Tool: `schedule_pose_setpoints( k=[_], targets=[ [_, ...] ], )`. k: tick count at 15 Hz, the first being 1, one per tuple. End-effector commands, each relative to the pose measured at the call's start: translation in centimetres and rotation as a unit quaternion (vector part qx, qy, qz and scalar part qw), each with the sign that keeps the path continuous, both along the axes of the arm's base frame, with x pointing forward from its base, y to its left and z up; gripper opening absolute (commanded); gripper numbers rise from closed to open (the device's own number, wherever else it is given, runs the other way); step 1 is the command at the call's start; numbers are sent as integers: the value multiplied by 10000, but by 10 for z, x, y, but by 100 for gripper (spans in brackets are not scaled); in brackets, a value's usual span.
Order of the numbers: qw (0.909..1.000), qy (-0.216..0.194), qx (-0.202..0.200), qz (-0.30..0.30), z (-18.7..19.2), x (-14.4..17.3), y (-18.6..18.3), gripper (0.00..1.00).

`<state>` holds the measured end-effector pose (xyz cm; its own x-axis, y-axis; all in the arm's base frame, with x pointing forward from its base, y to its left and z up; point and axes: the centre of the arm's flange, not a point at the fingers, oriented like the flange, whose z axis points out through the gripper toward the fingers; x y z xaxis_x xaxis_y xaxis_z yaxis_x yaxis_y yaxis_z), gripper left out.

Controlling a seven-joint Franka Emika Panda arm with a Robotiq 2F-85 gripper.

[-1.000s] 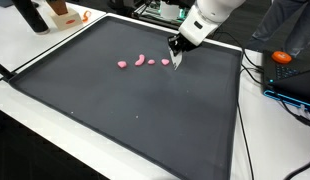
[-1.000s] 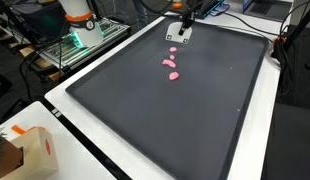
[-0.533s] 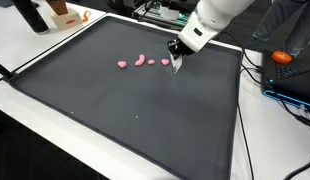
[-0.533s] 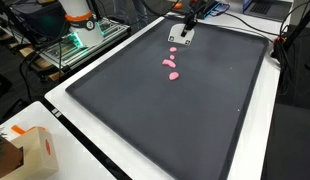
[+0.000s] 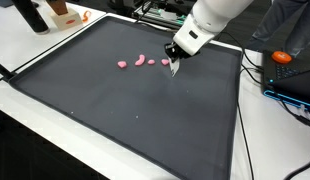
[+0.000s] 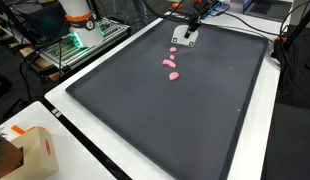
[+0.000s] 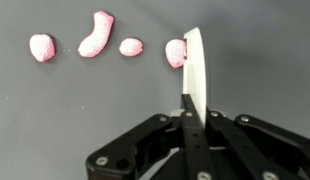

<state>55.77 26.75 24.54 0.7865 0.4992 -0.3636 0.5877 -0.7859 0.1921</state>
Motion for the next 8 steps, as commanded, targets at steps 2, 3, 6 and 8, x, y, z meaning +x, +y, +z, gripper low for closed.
schedule_pose_setpoints(
  k=[2, 3, 6, 8],
  targets=[
    [9996, 82, 62, -264, 2, 15, -10, 1],
    [9994, 67, 86, -317, 4, 18, -13, 1],
    [9986, 26, 204, -485, 10, 27, -25, 1],
    [9976, -14, 309, -627, 15, 33, -34, 1]
  ],
)
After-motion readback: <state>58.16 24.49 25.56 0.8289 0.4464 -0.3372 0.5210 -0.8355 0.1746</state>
